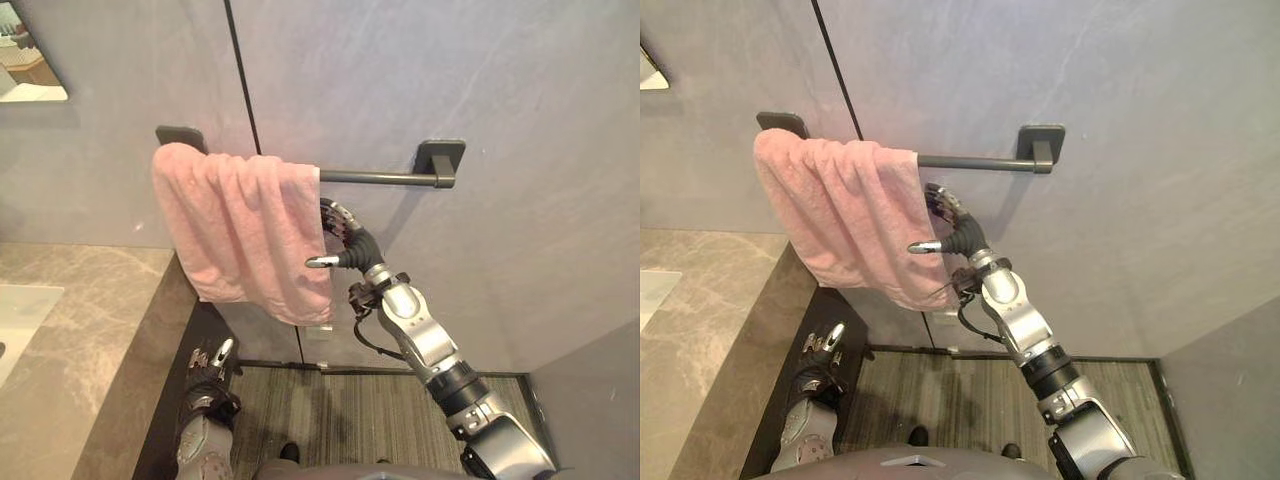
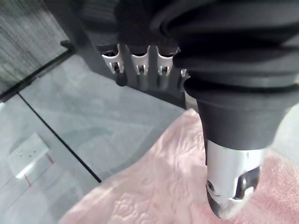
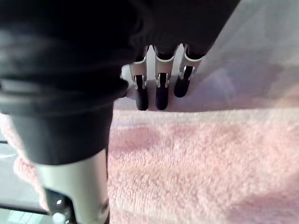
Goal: Organize washtable
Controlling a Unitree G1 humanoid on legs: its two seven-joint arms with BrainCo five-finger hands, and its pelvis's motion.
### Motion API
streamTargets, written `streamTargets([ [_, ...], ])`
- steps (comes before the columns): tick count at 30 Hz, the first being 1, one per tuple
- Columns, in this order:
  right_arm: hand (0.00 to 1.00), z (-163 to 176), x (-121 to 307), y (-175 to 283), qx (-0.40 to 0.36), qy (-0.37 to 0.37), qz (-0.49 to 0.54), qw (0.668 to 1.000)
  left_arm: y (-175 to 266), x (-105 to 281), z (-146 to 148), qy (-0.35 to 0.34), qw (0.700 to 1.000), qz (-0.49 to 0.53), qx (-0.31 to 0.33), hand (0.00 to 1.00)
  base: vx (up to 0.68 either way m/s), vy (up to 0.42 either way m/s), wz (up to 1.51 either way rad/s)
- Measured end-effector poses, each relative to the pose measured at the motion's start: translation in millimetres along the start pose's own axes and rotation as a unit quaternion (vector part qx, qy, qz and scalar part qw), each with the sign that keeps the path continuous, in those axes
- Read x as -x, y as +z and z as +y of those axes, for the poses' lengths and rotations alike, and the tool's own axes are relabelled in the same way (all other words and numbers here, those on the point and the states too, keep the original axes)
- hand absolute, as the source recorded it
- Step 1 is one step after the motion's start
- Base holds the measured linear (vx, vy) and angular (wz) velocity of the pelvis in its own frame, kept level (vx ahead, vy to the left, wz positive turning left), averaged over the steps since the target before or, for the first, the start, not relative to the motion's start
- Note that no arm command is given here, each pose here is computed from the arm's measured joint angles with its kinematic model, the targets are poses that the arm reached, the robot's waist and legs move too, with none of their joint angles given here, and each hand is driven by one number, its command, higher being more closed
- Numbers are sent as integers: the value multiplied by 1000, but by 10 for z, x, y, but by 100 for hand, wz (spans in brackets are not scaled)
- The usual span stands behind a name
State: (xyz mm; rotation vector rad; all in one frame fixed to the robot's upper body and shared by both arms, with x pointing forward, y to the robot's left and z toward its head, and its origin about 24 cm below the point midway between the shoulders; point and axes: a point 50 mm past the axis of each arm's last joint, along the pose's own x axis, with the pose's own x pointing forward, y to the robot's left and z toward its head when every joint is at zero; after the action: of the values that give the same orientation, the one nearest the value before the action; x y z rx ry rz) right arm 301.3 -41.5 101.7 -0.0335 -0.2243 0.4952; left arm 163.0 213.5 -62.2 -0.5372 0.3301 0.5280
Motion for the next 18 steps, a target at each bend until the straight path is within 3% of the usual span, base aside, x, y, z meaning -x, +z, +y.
streamTargets([
  [5,0,136,-134,-33,-2,26,14,1000,6,3,-66,-14,1000,-2,0,0,0,0,0],
  [6,100,186,-149,-59,-13,34,21,999,4,3,-68,-14,1000,-2,0,0,0,0,0],
  [18,100,255,-206,-168,-4,52,55,997,128,-8,-162,-30,999,-30,17,0,-5,-5,3],
])
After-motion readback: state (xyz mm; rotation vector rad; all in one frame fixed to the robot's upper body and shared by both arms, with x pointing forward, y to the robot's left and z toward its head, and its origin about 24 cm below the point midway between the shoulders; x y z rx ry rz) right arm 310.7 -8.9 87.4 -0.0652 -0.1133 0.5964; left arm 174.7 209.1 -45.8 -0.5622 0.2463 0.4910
